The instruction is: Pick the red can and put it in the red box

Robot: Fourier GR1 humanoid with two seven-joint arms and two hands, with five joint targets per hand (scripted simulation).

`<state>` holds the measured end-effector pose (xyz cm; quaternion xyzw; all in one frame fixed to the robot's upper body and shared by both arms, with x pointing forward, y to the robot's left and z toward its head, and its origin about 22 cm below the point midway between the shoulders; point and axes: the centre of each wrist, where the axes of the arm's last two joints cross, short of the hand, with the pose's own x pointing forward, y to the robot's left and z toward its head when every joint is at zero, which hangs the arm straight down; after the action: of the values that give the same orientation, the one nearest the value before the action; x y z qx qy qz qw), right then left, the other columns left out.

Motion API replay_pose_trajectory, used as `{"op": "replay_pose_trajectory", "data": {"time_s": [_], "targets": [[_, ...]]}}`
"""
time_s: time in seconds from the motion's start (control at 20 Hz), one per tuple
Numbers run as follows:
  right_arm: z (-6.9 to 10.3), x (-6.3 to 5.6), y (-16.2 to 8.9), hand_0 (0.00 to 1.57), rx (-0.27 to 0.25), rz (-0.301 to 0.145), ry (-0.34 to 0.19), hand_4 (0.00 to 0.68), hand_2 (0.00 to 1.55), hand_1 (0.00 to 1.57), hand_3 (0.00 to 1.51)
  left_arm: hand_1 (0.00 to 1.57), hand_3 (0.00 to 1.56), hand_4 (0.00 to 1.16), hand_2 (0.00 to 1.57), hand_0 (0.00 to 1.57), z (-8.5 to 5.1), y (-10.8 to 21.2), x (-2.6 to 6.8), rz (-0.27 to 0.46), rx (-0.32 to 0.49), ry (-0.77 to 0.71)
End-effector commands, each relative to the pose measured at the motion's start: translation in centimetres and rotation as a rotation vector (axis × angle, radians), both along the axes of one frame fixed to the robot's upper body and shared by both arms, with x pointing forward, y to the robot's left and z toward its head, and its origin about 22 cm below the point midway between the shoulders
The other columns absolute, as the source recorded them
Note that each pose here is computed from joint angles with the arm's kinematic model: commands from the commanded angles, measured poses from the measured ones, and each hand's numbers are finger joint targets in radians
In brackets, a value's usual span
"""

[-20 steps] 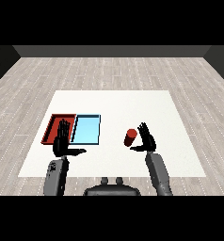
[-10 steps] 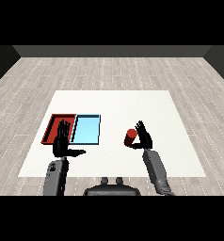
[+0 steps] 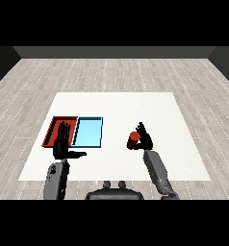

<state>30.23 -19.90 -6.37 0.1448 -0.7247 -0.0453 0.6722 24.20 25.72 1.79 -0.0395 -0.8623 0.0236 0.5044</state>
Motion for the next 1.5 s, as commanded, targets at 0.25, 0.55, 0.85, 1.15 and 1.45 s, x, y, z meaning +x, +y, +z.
{"op": "replay_pose_trajectory", "data": {"time_s": [0.25,0.55,0.85,1.15,1.45], "targets": [[0.4,1.2,1.9,0.00,-0.015,0.007,0.001,0.000,0.00,0.00,0.00,0.00,0.00,0.00,0.00,0.00,0.3,-0.4,-0.12,0.000,-0.002,0.009],[0.3,-0.2,0.6,0.00,-0.012,0.048,0.013,0.000,0.00,0.00,0.00,0.00,0.00,0.00,0.00,0.00,0.9,-1.2,1.06,0.000,-0.004,-0.006],[0.2,1.1,1.7,0.00,-0.024,0.042,0.018,0.000,0.00,0.00,0.00,0.00,0.00,0.00,0.00,0.00,-1.1,-0.4,0.51,0.030,0.001,-0.013],[0.2,0.6,4.7,0.00,-0.051,0.019,0.040,0.000,0.00,0.00,0.00,0.00,0.00,0.00,0.00,0.00,-1.4,-0.2,0.52,-0.006,-0.018,0.002],[-1.5,2.3,3.2,0.00,-0.049,0.015,0.086,0.000,0.00,0.00,0.00,0.00,0.00,0.00,0.00,0.00,-0.5,-0.8,-0.93,-0.006,-0.009,-0.002]]}}
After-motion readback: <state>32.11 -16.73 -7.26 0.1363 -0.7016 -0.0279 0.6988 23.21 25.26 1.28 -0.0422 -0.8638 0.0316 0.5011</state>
